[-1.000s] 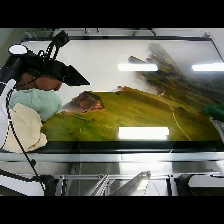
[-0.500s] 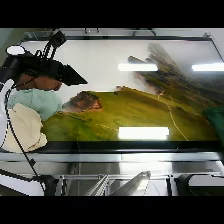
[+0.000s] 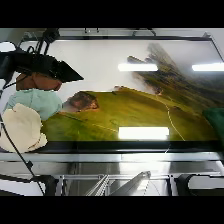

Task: Fold the shirts.

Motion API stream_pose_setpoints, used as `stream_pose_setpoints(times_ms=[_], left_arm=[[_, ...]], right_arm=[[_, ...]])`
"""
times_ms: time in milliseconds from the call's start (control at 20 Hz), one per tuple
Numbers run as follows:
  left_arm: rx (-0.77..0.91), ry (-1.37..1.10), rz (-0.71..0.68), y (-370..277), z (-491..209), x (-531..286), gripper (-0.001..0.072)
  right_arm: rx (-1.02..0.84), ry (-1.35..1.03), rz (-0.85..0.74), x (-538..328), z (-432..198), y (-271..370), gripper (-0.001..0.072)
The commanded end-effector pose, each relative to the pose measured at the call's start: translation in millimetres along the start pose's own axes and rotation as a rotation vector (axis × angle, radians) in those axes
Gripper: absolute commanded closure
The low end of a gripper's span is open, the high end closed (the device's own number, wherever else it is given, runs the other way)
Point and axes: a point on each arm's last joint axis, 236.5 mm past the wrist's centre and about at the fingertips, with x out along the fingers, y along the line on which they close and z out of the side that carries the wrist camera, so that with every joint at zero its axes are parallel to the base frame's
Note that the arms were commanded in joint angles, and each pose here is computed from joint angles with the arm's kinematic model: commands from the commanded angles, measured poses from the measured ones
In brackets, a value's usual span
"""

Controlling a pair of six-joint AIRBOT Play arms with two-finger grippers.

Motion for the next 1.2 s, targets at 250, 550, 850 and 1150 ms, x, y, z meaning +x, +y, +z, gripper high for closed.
stream_pose_setpoints(times_ms=[250,550,850,1150], left_arm=[[0.086,-0.172,0.269,-42,-12,-21,0.0702],[-0.133,-0.224,0.326,15,-140,32,0.0691],[-0.274,-0.232,0.331,45,-212,61,0.0689],[-0.219,-0.243,0.34,34,-213,61,0.0692]], right_arm=[[-0.465,-0.394,0.715,-167,-92,236,0.0696],[-0.759,-0.511,0.991,-139,-242,265,0.0696],[-0.793,-0.536,1.051,-104,-266,273,0.0694],[-0.808,-0.5,1.032,-97,-271,270,0.0694]])
